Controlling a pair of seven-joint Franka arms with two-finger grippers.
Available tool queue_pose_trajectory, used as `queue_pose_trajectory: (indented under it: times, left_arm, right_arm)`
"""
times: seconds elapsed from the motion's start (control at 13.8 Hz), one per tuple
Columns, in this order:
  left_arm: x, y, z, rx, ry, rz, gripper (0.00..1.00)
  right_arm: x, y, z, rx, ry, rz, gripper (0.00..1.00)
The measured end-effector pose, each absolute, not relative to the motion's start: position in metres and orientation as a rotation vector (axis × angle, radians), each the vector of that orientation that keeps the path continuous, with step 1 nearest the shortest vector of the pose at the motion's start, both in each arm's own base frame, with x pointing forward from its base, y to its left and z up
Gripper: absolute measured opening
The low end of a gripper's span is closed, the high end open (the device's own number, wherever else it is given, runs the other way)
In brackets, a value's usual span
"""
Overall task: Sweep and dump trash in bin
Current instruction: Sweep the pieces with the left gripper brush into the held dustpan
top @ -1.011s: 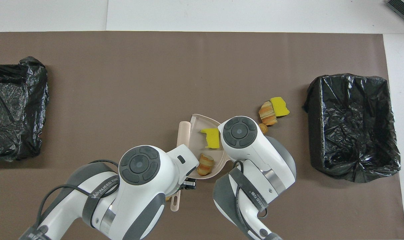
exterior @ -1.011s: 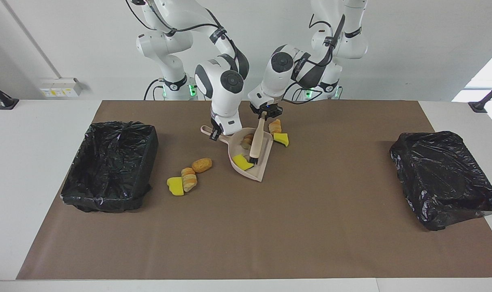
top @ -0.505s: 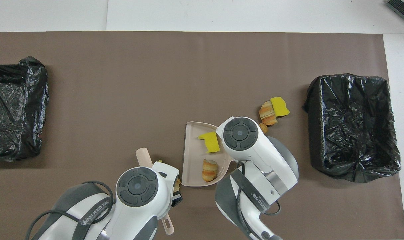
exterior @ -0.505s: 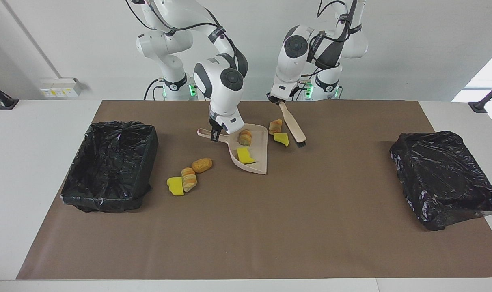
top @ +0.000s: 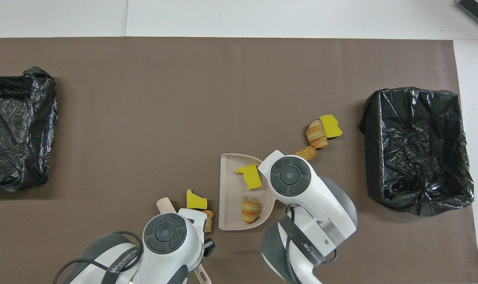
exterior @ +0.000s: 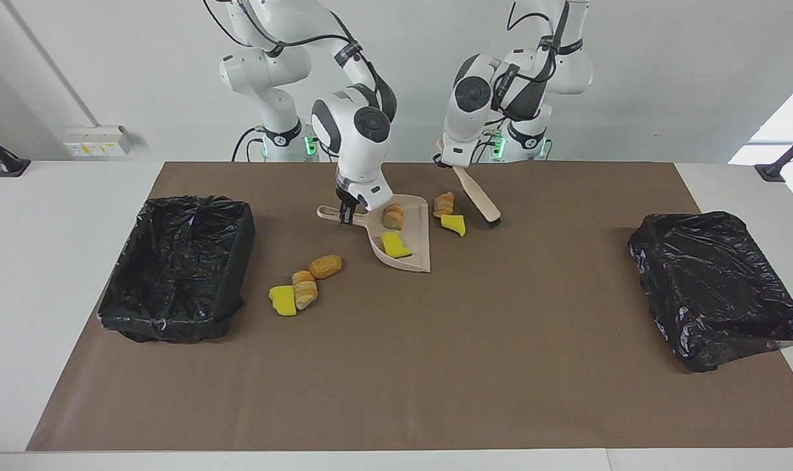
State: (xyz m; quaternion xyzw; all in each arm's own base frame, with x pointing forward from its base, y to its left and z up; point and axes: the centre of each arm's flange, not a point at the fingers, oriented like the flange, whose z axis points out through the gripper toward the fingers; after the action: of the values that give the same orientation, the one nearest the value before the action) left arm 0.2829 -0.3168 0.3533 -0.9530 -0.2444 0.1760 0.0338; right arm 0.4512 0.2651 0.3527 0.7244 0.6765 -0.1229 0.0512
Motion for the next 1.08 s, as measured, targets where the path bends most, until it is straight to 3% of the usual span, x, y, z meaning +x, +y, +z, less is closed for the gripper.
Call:
queue_pose_trajectory:
  times: [0.65,1.08]
  left_arm:
    - [0.285,-0.350,0.369,-3.265,0.005,0.503,0.26]
    - [0.318,-0.385,0.397,-3.349,0.041,0.504,0.26]
  right_arm:
    - [0.451,0.264,0.353,2.206,2.057,-0.376,0.31]
    - [0.451,0.264,0.352,2.206,2.057,-0.376,0.31]
